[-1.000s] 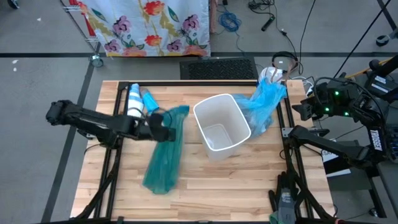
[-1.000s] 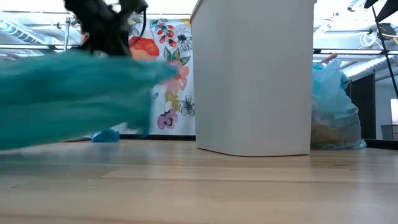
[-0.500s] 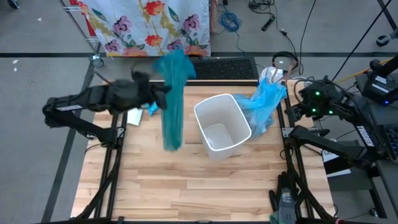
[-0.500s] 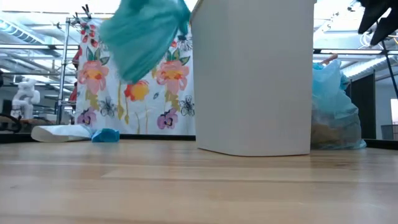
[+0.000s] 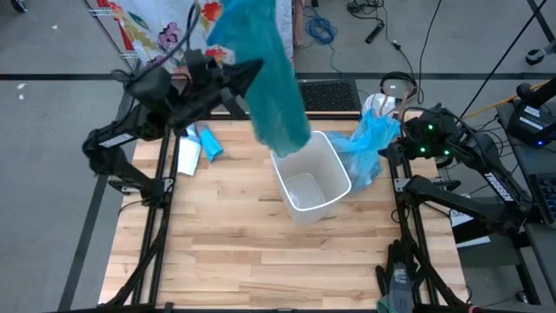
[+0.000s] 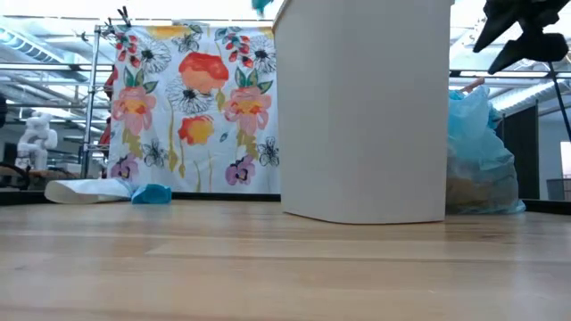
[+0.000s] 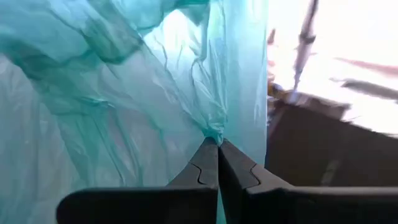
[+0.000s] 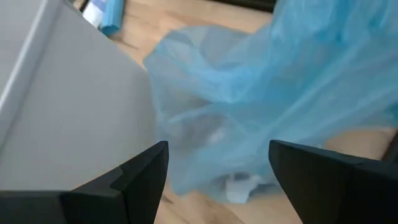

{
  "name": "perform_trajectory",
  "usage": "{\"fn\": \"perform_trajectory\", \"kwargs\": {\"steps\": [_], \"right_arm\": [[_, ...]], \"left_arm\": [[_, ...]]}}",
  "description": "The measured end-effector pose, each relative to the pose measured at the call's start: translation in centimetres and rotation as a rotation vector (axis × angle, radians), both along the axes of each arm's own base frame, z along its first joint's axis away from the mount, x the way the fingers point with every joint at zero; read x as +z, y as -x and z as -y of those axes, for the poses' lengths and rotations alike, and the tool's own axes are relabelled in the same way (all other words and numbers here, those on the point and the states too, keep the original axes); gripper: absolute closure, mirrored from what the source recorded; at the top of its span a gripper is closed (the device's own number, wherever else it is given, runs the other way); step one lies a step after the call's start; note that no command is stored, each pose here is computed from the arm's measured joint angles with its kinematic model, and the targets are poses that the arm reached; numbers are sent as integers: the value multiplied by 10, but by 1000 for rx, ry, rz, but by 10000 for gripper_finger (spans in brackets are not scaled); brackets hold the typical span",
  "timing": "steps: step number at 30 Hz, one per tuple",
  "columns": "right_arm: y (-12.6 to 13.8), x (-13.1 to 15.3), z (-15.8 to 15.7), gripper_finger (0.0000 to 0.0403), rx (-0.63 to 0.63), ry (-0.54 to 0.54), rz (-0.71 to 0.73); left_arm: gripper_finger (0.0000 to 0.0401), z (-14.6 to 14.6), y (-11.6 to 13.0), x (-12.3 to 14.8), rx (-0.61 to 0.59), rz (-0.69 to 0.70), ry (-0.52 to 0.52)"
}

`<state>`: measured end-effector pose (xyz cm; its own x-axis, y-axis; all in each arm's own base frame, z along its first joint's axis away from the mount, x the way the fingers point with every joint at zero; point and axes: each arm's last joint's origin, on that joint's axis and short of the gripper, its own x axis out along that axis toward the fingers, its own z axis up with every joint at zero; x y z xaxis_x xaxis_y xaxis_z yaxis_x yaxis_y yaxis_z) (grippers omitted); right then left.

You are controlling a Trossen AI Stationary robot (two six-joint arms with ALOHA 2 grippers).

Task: Place trash/remove bag and relplace
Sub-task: Put the blue trash bag into the trash bin

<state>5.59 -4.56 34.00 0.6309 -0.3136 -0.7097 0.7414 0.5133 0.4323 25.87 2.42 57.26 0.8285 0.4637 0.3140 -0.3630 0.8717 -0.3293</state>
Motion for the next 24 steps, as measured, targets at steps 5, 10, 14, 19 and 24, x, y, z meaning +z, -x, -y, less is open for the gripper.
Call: {"fn": "perform_trajectory", "kwargs": {"steps": [5, 10, 14, 19, 24], "right_arm": [[-2, 3, 2, 133, -10, 20, 35], [-2, 3, 2, 133, -13, 22, 41], [-2, 3, 2, 133, -14, 21, 41], [-2, 3, 2, 133, -16, 19, 41], [-2, 3, 2, 133, -16, 18, 41]], "left_arm": [[401, 2, -23, 22, -101, 58, -96], [401, 4, -58, 17, -195, 41, -130], [401, 6, -79, 7, -211, 20, -129], [401, 8, -106, -12, -246, -41, -131], [401, 8, -121, -30, -231, -187, -221]]}}
